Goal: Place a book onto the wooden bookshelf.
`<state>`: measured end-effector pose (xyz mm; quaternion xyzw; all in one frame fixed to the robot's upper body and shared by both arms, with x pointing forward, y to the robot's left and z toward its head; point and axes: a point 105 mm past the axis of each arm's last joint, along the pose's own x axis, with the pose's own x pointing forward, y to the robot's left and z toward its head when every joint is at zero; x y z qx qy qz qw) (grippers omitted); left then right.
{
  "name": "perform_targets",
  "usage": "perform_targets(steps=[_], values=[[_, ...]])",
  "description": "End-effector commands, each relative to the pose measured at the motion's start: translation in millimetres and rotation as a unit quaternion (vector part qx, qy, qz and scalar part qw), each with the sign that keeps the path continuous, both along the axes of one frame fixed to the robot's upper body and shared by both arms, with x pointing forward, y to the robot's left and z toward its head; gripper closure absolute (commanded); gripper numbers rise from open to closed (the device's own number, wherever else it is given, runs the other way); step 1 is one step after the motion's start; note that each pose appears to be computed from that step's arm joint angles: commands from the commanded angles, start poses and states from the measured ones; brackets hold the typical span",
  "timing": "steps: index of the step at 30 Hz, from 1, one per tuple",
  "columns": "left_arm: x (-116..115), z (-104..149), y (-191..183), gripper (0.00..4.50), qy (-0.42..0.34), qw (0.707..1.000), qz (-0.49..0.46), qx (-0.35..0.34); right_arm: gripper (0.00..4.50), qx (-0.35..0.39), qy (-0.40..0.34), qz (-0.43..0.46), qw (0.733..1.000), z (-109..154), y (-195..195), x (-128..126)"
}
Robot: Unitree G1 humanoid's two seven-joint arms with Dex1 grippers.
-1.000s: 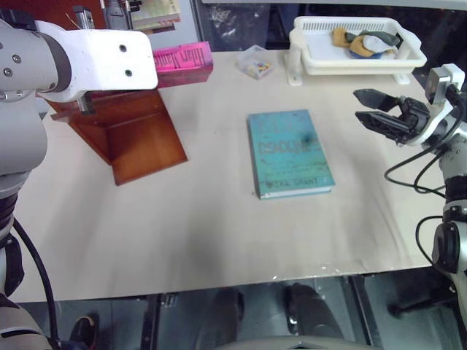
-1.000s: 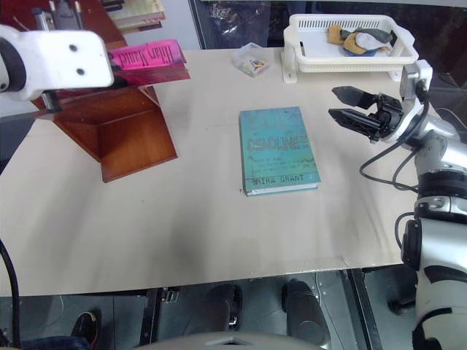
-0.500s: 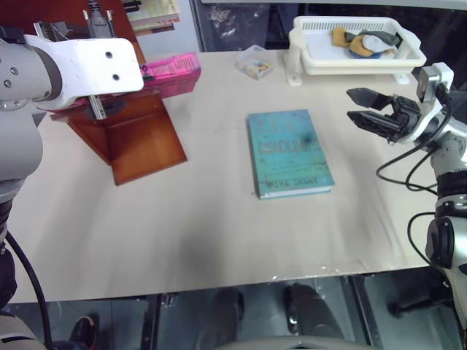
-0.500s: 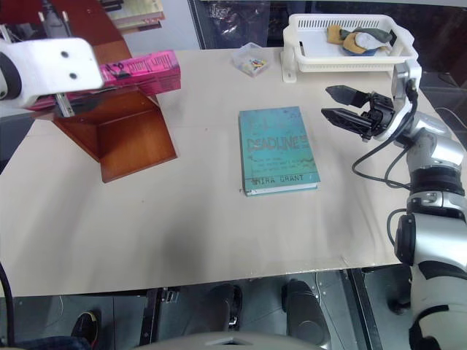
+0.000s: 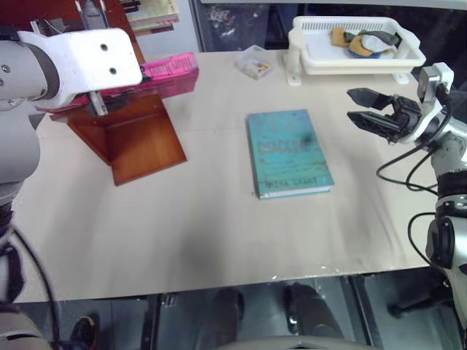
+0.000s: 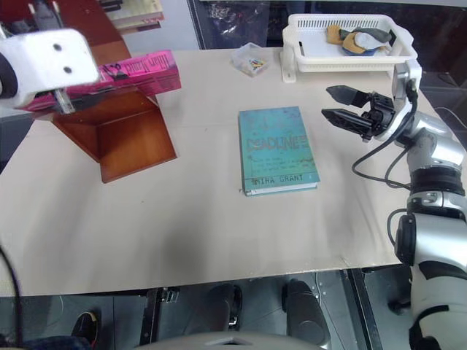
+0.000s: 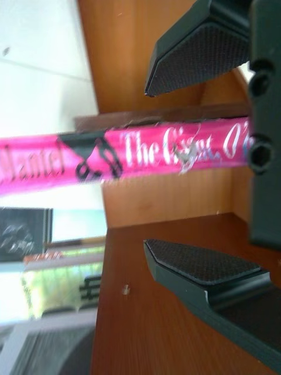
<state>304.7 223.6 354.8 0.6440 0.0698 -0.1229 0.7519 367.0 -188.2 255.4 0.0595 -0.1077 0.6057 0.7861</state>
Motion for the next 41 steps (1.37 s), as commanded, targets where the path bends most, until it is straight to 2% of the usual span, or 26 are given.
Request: perform_targets(steps=[1, 6, 10, 13, 17, 21, 23, 26, 31, 36, 41], values=[[-14.3, 8.6, -42.9, 0.10, -0.038, 0.986, -0.102, -0.125, 0.00, 0.007, -0.042, 0.019, 0.999, 14.2, -7.8, -13.2], [-30.9, -1.9, -78.1, 0.10, -0.026, 0.938, -0.206, -0.278, 0.00, 0.011, -0.035, 0.002, 0.999, 6.9, -21.7, -22.8], [-39.8, -10.3, -84.0, 0.10, -0.024, 0.910, -0.237, -0.339, 0.00, 0.004, -0.027, -0.006, 1.000, 1.8, -26.4, -29.9], [-45.9, -27.1, -89.6, 0.10, -0.015, 0.888, -0.259, -0.380, 0.00, -0.008, -0.016, -0.016, 1.000, -5.7, -31.2, -34.0], [-53.9, -53.8, -96.0, 0.10, 0.025, 0.854, -0.261, -0.448, 0.00, -0.026, -0.005, -0.017, 1.000, -15.8, -33.1, -40.1], [-58.6, -82.5, -87.7, 0.10, 0.048, 0.817, -0.221, -0.531, 0.00, -0.054, 0.006, -0.035, 0.998, -29.0, -39.3, -42.9], [-58.0, -102.4, -77.2, 0.10, 0.063, 0.829, -0.177, -0.528, 0.00, -0.059, 0.012, -0.041, 0.997, -33.8, -43.0, -44.0], [-66.1, -125.0, -56.1, 0.10, 0.079, 0.824, -0.124, -0.547, 0.00, -0.072, 0.030, -0.064, 0.995, -42.0, -53.2, -45.3], [-89.3, -158.0, -44.1, 0.10, 0.123, 0.828, -0.090, -0.540, 0.00, -0.155, 0.066, -0.097, 0.981, -68.2, -79.9, -54.6], [-107.4, -182.3, -32.0, 0.10, 0.147, 0.825, -0.048, -0.544, 0.00, -0.201, 0.093, -0.116, 0.968, -82.8, -102.1, -68.2], [-106.7, -188.8, -16.6, 0.10, 0.128, 0.839, -0.020, -0.528, 0.00, -0.212, 0.105, -0.122, 0.964, -87.1, -108.5, -74.6]])
